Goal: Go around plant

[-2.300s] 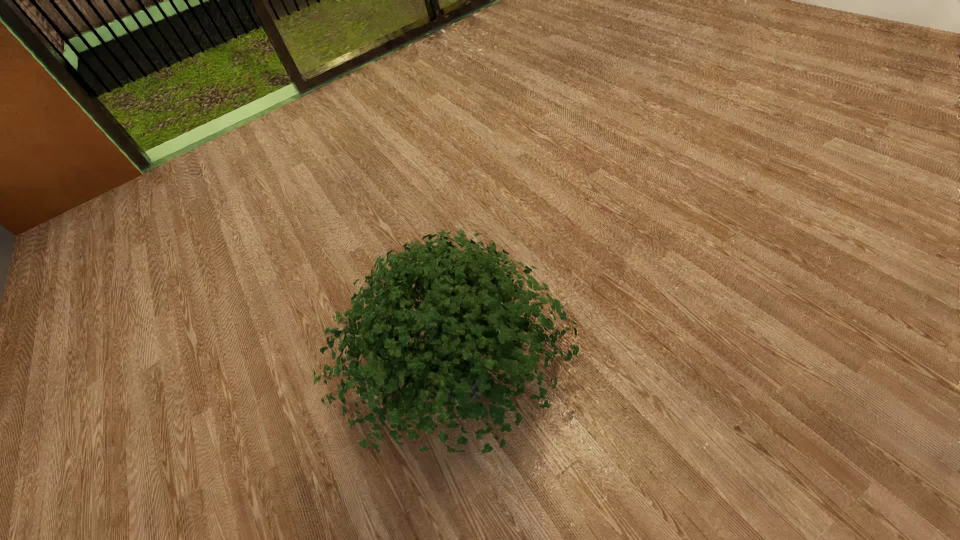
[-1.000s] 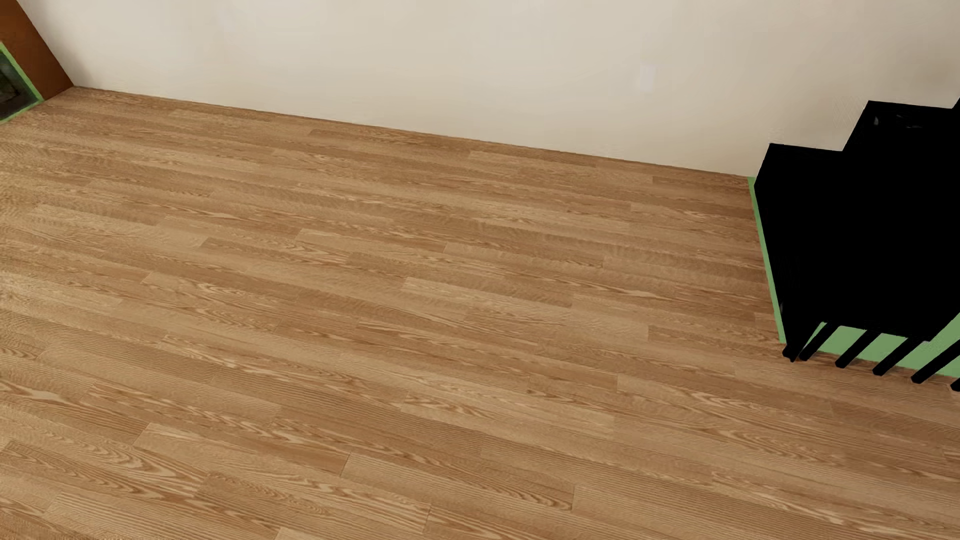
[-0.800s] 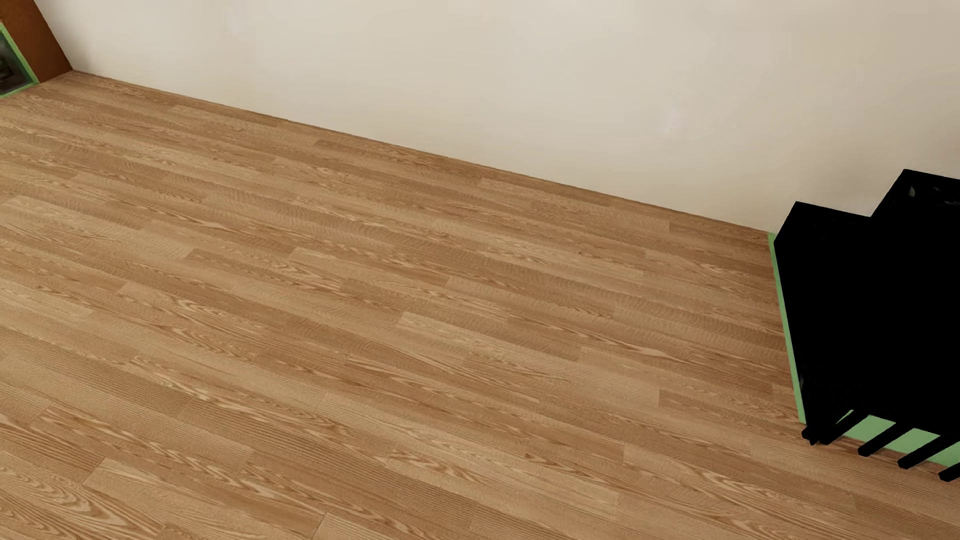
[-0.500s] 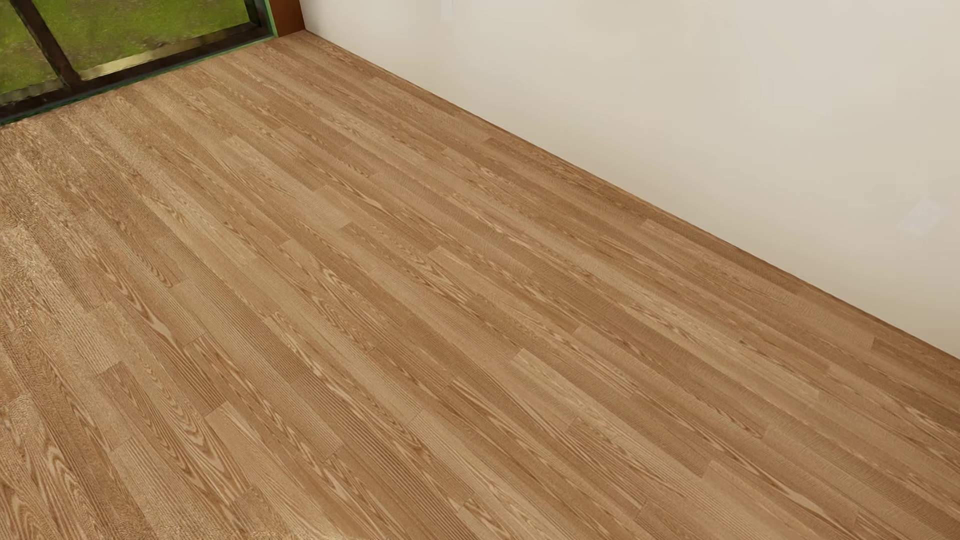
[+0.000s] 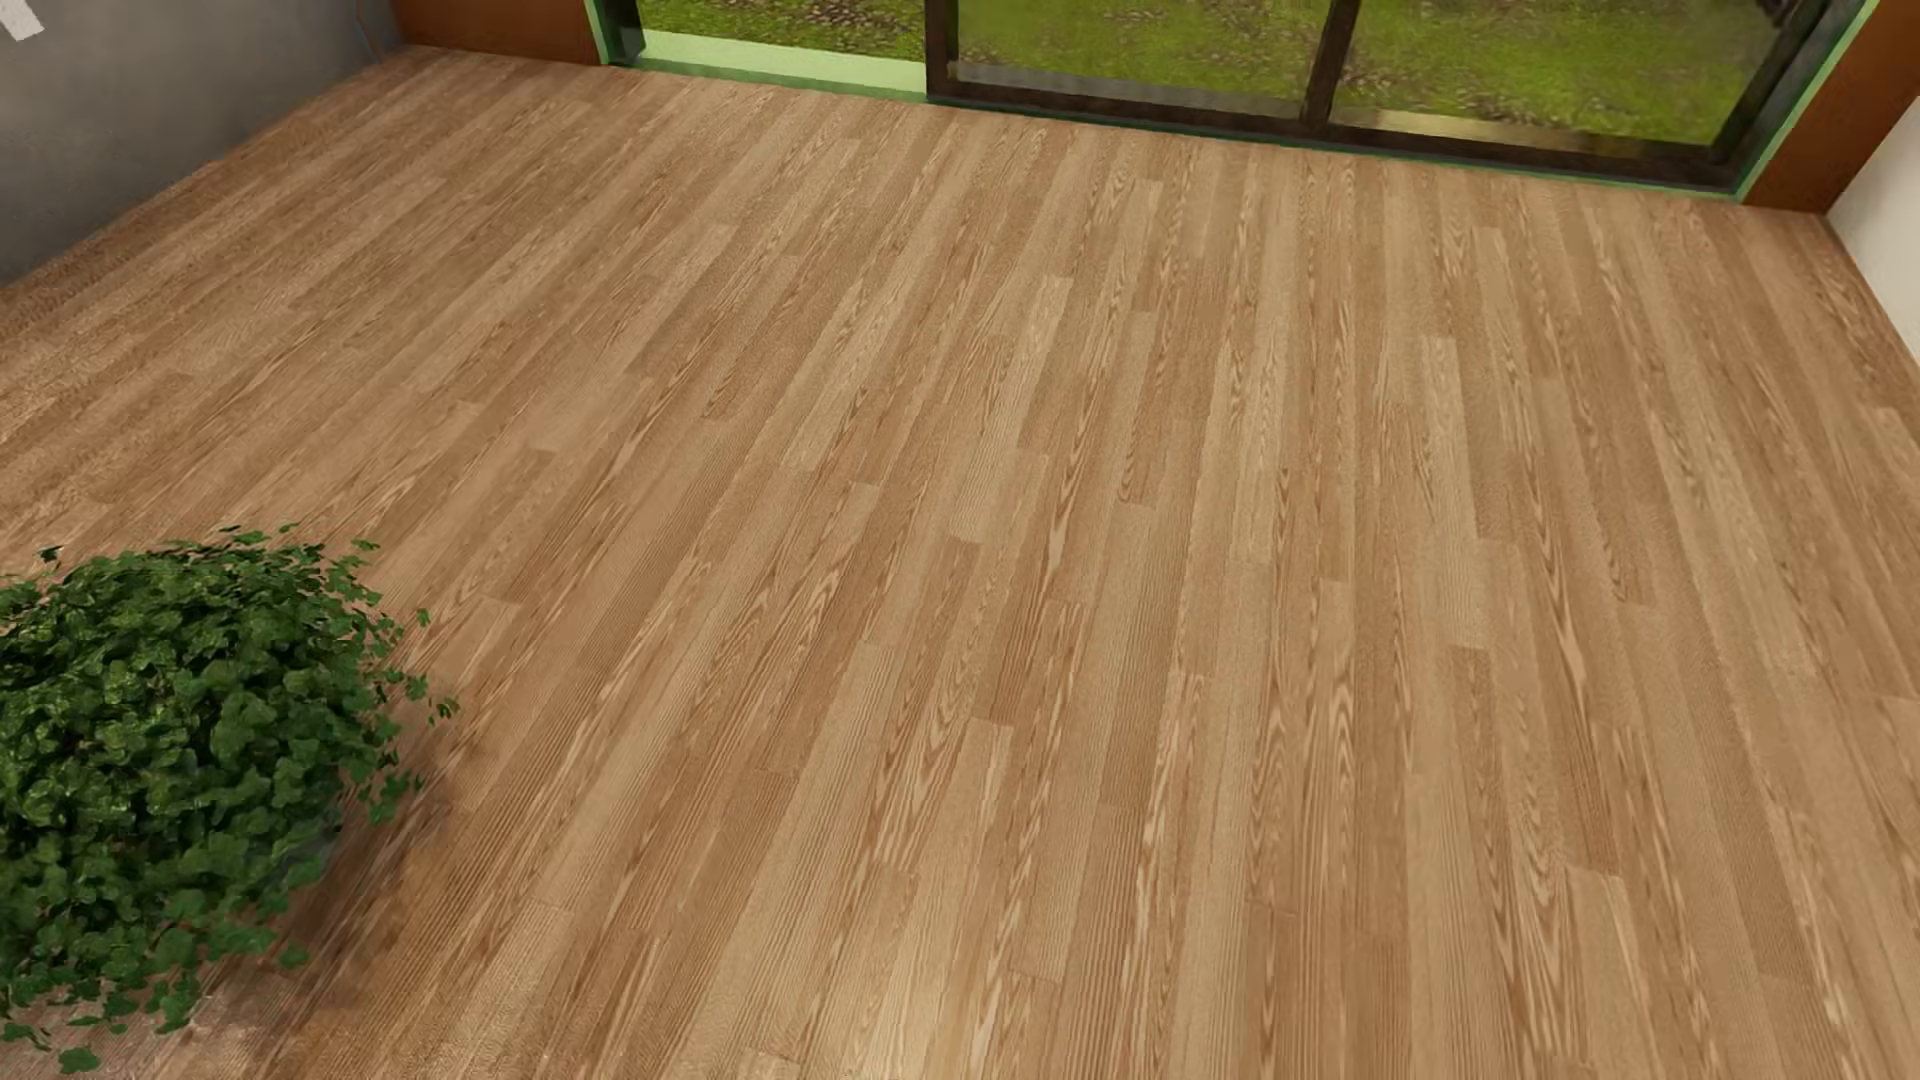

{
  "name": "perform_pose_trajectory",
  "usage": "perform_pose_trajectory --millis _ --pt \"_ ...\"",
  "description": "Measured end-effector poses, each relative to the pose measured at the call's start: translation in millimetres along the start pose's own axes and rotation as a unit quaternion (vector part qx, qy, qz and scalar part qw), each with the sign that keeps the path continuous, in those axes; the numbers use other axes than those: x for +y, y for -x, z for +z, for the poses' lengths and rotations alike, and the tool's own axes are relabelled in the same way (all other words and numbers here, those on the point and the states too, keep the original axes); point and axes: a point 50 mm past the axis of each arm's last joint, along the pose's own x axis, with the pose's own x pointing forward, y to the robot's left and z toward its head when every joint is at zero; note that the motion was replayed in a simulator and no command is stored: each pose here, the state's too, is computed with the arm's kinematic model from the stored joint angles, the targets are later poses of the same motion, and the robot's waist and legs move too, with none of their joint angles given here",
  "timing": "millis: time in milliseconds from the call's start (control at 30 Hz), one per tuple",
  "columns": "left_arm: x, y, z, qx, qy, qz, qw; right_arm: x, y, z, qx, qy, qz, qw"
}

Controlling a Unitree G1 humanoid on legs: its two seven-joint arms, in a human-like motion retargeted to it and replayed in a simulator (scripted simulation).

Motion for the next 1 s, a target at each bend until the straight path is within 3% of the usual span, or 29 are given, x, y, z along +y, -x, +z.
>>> perform_pose_trajectory --millis 100,200,333,467,633,800,900,1000 --pt "-4.5 -2.1 0.7 0.006 -0.016 -0.01 1.0 -12.4 -3.6 11.1 -0.011 -0.001 -0.016 1.0" --pt "-18.8 1.4 -20.3 0.045 -0.051 -0.038 0.997 -19.0 -7.9 43.1 -0.061 -0.048 -0.034 0.996" --pt "-36.1 5.5 -37.5 0.079 -0.109 -0.076 0.988 0.5 -7.9 69.8 -0.109 -0.08 -0.015 0.991" --pt "5.1 -5.0 11.3 -0.006 -0.031 -0.002 1.0 16.7 -10.4 87.6 -0.126 -0.055 0.012 0.99" --pt "58.1 -3.0 69.7 -0.11 0.034 0.08 0.99 17.9 -9.3 74.4 -0.109 -0.042 0.015 0.993" --pt "18.1 -9.6 41.9 -0.05 -0.018 0.018 0.998 19.0 -9.1 42.2 -0.055 -0.041 0.015 0.998" --pt "-19.9 -8.7 8.2 0.016 -0.075 -0.043 0.996 40.2 -8.6 21.3 -0.01 0.004 0.052 0.999" --pt "-20.6 -4.3 4.3 0.006 -0.052 -0.039 0.998 56.1 -3.5 16.8 -0.015 0.02 0.076 0.997"
